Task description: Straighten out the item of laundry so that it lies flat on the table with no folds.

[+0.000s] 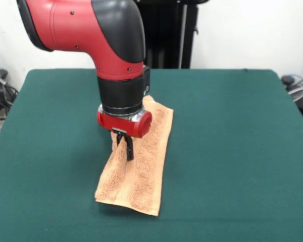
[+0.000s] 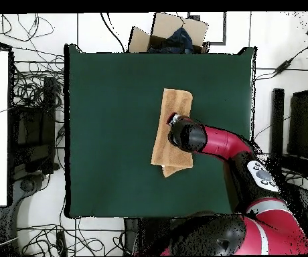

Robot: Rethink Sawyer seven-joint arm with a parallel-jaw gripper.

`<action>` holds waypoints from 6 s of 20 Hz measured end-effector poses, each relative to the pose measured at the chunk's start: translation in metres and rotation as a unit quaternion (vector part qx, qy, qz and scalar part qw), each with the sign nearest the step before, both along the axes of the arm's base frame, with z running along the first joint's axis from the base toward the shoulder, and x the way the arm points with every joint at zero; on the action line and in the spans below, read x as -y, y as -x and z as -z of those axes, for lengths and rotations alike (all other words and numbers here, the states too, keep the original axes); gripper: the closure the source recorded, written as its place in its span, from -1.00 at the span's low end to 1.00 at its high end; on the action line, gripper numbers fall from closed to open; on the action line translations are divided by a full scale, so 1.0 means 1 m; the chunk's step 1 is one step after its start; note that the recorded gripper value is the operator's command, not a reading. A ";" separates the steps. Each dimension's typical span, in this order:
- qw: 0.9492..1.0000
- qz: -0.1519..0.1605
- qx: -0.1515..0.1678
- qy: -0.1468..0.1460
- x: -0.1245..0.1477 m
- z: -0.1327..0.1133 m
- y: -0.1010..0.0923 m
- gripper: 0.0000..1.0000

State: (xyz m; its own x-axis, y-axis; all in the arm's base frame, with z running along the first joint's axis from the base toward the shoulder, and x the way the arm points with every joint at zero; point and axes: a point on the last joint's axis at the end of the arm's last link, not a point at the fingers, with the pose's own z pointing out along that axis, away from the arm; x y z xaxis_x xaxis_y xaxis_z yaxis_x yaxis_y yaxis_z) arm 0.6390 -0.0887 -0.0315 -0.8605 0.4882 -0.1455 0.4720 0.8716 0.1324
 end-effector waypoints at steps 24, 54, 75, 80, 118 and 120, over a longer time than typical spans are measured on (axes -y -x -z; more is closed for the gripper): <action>0.999 0.022 -0.022 0.029 0.000 -0.001 -0.005 1.00; 0.998 0.043 -0.018 0.037 0.025 -0.076 -0.026 1.00; 0.998 0.044 -0.001 0.048 0.031 -0.121 -0.039 -1.00; 0.998 0.044 -0.002 0.047 0.030 -0.120 -0.038 -1.00; 0.997 0.072 0.015 0.031 -0.027 0.006 0.011 1.00; 0.997 0.075 0.017 0.032 -0.027 0.009 0.012 1.00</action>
